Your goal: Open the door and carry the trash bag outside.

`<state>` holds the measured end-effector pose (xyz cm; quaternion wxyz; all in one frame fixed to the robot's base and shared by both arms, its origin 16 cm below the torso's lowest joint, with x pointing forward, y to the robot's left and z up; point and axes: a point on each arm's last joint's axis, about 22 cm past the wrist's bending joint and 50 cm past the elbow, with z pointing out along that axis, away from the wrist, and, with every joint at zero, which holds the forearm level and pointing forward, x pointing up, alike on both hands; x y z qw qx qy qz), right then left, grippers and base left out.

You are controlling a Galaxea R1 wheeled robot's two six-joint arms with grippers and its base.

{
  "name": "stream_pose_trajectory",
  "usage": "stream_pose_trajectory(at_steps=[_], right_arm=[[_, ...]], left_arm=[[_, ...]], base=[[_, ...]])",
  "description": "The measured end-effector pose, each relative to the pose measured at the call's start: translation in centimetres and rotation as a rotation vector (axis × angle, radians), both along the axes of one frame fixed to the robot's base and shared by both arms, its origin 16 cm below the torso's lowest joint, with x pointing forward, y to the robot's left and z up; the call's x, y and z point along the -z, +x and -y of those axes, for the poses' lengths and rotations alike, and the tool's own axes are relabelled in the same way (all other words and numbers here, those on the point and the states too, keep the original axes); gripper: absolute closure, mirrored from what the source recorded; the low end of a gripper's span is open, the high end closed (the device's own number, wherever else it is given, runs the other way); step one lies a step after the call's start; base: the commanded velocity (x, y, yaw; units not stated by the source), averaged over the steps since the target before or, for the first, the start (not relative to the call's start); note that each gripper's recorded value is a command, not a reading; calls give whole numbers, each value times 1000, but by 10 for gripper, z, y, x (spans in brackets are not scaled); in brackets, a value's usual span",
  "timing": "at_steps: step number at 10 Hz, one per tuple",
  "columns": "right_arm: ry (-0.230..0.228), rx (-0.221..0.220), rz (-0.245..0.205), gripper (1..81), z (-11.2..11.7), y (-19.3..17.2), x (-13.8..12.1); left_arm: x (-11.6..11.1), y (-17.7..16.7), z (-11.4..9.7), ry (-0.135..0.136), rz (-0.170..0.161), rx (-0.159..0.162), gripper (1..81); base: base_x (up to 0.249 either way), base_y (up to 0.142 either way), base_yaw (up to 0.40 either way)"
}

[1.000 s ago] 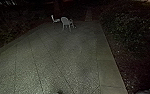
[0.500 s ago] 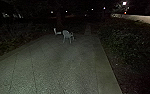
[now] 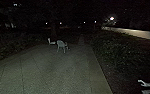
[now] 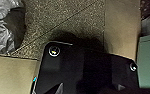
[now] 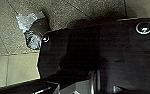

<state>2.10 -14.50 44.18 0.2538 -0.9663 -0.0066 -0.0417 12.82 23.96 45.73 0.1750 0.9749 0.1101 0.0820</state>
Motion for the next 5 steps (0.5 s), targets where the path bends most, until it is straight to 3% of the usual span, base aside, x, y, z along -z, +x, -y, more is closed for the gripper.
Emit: stream_pose_trajectory(at_steps=[1,4,5], right_arm=[[0,10,2,10,0,-4,0],[-1,12,-1,10,0,-7,0],[-2,12,-1,10,0,-7,0]], left_arm=[[4,3,5,20,14,27,10],[22,-40,26,57,-35,63,10],[25,-48,31,65,-36,70,10]], base=[[0,0,0],[0,0,0],[0,0,0]])
